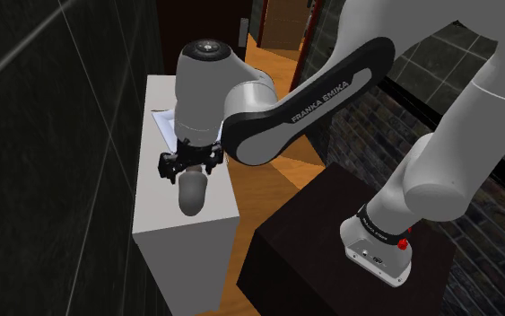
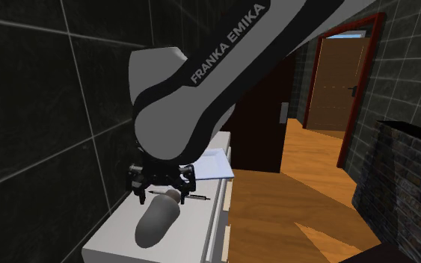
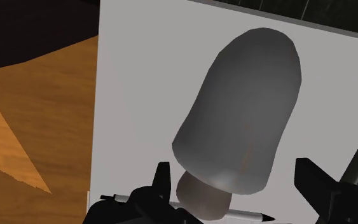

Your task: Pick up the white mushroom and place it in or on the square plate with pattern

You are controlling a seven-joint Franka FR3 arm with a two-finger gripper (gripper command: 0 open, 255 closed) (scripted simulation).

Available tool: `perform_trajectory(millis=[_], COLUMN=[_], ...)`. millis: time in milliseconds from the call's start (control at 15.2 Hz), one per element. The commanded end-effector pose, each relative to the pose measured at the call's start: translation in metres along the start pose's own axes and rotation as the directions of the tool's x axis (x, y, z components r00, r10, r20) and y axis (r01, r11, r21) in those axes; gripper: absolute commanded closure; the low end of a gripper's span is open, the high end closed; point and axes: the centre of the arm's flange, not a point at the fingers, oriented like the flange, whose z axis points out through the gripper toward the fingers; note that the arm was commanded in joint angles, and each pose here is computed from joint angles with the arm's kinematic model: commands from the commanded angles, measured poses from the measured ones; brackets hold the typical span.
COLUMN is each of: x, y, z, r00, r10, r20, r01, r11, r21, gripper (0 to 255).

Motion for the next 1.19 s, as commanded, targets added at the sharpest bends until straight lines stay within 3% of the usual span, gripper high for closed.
perform_trajectory(millis=[0, 462, 528, 1122], x=[-0.0001, -0.0001, -0.0001, -0.0001], y=[0.0005, 0.0005, 0.0005, 0.0005], z=[0.0087, 0.0087, 0.0087, 0.0087], r00=[1.0, 1.0, 1.0, 1.0], r10=[0.0, 0.0, 0.0, 0.0], r20=[0.0, 0.0, 0.0, 0.0], r01=[0.0, 0.0, 0.0, 0.0], r11=[1.0, 1.0, 1.0, 1.0], r21=[0.0, 0.0, 0.0, 0.0], gripper=[0, 0, 255, 255])
